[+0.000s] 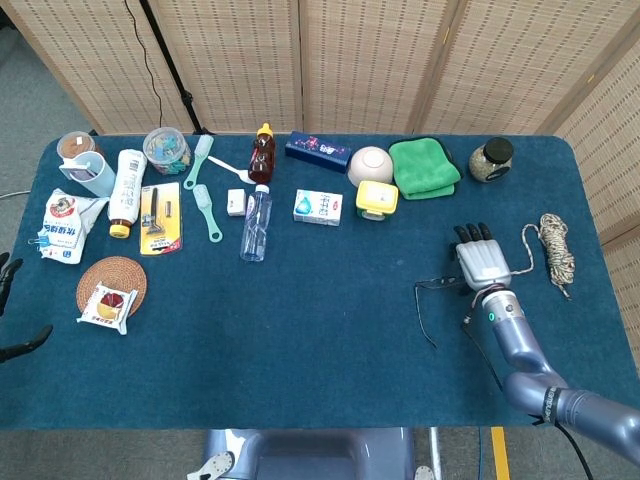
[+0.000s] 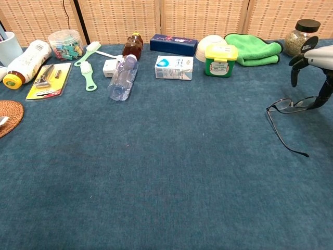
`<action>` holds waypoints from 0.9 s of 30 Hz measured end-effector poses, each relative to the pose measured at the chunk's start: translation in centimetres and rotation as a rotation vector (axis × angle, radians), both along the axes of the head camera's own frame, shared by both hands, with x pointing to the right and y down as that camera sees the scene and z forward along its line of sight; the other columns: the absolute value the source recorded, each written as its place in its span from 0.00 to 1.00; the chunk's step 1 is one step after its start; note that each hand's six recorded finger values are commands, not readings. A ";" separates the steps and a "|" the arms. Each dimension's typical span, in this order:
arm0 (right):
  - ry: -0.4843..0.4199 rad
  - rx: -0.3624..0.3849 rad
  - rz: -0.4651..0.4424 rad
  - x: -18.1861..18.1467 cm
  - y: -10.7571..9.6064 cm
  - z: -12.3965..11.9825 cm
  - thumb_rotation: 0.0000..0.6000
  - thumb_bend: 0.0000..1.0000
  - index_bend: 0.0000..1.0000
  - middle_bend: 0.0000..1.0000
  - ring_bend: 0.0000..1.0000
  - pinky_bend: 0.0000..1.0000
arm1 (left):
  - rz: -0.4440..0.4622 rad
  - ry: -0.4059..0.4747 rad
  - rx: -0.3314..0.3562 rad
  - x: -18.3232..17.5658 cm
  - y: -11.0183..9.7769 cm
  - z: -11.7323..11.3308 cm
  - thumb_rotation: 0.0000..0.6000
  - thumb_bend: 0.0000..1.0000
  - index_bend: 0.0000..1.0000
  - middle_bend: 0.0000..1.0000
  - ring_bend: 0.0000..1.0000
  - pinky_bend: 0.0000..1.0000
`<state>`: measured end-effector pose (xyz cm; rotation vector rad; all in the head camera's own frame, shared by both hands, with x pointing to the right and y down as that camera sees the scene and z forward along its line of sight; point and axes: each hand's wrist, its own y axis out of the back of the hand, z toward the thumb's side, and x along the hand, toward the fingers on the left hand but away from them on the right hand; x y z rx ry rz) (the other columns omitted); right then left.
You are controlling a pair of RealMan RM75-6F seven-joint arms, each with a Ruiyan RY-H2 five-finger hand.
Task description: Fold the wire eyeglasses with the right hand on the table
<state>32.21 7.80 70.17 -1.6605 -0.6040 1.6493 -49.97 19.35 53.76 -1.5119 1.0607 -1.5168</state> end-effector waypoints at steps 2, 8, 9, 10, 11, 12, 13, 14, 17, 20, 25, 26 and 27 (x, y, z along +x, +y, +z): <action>-0.026 -0.006 -0.010 -0.9 0.5 -0.5 1.00 0.13 0.26 0.04 0.00 0.00 | 0.001 0.000 -0.001 0.0 0.0 0.1 0.74 0.20 0.00 0.00 0.00 0.00; -0.078 -0.025 -0.052 -3.7 1.6 -1.4 1.00 0.13 0.13 0.00 0.00 0.00 | -0.003 -0.002 0.002 -0.3 -0.1 0.0 0.74 0.20 0.00 0.00 0.00 0.00; -0.079 -0.028 -0.060 -4.0 1.8 -1.5 1.00 0.13 0.13 0.00 0.00 0.00 | -0.004 -0.002 0.002 -0.4 -0.1 0.0 0.74 0.20 0.00 0.00 0.00 0.00; -0.081 -0.031 -0.069 -4.4 1.9 -1.4 1.00 0.13 0.12 0.00 0.00 0.00 | -0.006 -0.001 0.002 -0.4 -0.1 0.0 0.74 0.20 0.00 0.00 0.00 0.00; -0.082 -0.034 -0.075 -4.7 2.1 -1.4 1.00 0.13 0.11 0.00 0.00 0.00 | -0.007 -0.001 0.002 -0.5 -0.1 0.0 0.74 0.20 0.00 0.00 0.00 0.00; -0.082 -0.038 -0.082 -5.0 2.2 -1.3 1.00 0.13 0.11 0.00 0.00 0.00 | -0.008 -0.001 0.002 -0.5 -0.1 0.0 0.74 0.20 0.00 0.00 0.00 0.00; -0.081 -0.044 -0.090 -5.4 2.5 -1.1 1.00 0.13 0.10 0.00 0.00 0.00 | -0.009 -0.001 0.001 -0.6 0.0 0.0 0.74 0.20 0.00 0.00 0.00 0.00; -0.080 -0.050 -0.096 -5.6 2.7 -0.9 1.00 0.13 0.10 0.00 0.00 0.00 | -0.010 -0.001 0.000 -0.6 0.0 0.0 0.74 0.20 0.00 0.00 0.00 0.00; -0.077 -0.069 -0.112 -6.4 3.5 -0.4 1.00 0.13 0.10 0.00 0.00 0.00 | -0.013 -0.001 -0.002 -0.8 0.1 0.1 0.73 0.20 0.00 0.00 0.00 0.00; -0.075 -0.081 -0.119 -6.8 4.0 0.0 1.00 0.13 0.09 0.00 0.00 0.00 | -0.014 -0.002 -0.003 -0.9 0.1 0.1 0.73 0.20 0.00 0.00 0.00 0.00; -0.081 -0.069 -0.118 -7.1 3.8 0.1 1.00 0.13 0.09 0.00 0.00 0.00 | -0.012 0.000 -0.004 -0.9 0.1 0.2 0.74 0.20 0.00 0.00 0.00 0.00; -0.081 -0.064 -0.118 -7.1 3.5 0.1 1.00 0.13 0.09 0.00 0.00 0.00 | -0.011 0.000 -0.005 -0.9 0.1 0.2 0.74 0.20 0.00 0.00 0.00 0.00; -0.083 -0.060 -0.117 -7.2 3.3 0.0 1.00 0.13 0.09 0.00 0.00 0.00 | -0.012 0.001 -0.005 -0.9 0.1 0.2 0.74 0.20 0.00 0.00 0.00 0.00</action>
